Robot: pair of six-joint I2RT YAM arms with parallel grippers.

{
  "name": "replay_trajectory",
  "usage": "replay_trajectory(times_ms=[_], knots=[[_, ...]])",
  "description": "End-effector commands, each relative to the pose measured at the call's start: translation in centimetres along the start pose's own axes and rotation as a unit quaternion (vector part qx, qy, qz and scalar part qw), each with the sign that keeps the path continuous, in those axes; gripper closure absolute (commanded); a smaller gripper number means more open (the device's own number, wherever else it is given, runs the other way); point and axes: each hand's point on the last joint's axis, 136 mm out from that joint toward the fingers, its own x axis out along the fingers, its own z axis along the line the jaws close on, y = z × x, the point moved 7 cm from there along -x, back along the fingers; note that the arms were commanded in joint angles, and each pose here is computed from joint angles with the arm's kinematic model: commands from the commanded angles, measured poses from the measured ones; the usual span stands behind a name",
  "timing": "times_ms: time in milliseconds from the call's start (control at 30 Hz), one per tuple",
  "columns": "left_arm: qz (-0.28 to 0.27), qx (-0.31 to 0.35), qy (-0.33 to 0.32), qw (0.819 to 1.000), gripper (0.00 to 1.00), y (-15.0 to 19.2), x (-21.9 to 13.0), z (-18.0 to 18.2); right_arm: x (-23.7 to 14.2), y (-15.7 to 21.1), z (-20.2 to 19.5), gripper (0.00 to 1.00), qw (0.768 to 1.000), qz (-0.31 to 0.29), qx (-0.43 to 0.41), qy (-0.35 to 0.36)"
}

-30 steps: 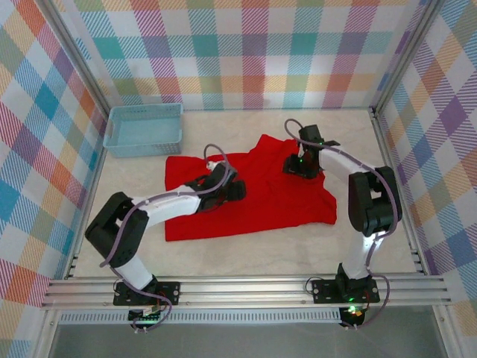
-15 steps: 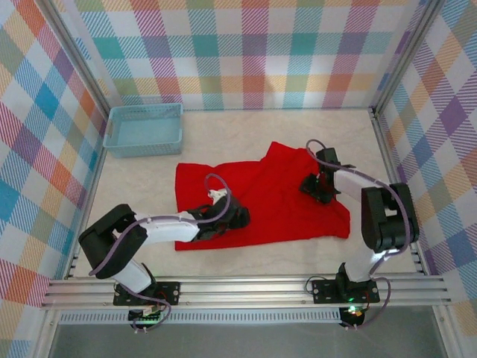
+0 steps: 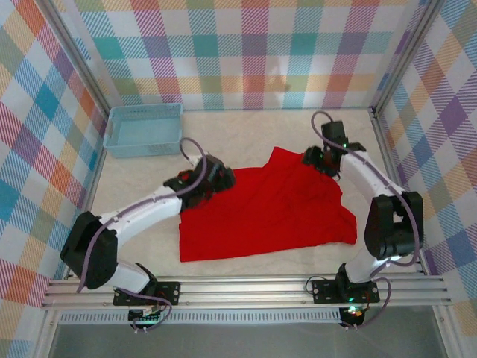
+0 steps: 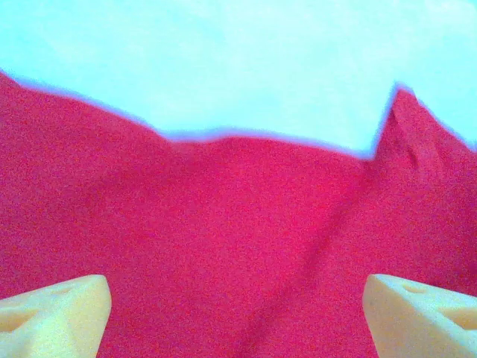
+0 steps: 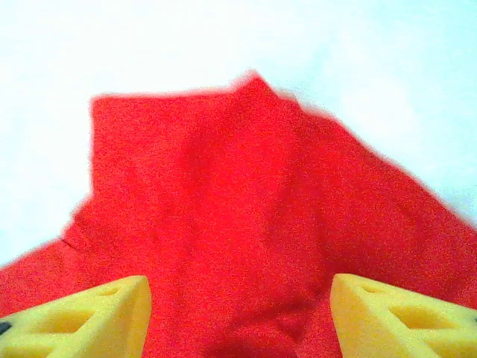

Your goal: Fold the inside-out t-shirt

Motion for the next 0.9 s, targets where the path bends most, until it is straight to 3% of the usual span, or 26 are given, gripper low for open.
replay_trajectory(times_ms=[0, 200, 600, 767, 867], knots=[[0.041, 0.03, -0.122, 0.991, 0.13, -0.9, 2.4, 4.7, 2.5, -1.7, 0.2, 0.34, 0.998, 0.017, -0.047, 0.034], [0.072, -0.008, -0.181, 0.981, 0.12, -3.2, 6.3, 8.3, 7.1, -4.3, 1.1, 0.34, 0.994, 0.037, -0.089, 0.048], [0.135, -0.036, -0.176, 0.974, 0.15, -2.4, 12.9, 10.2, 13.8, -4.6, 0.8, 0.3, 0.986, 0.122, -0.112, 0.031], [0.162, -0.037, -0.17, 0.971, 0.28, -1.5, 14.5, 10.2, 15.3, -3.0, 1.4, 0.35, 0.981, 0.167, -0.099, -0.009], [0.166, -0.038, -0.164, 0.972, 0.39, -1.4, 14.6, 10.0, 15.5, -3.0, 1.8, 0.45, 0.98, 0.172, -0.103, -0.016]])
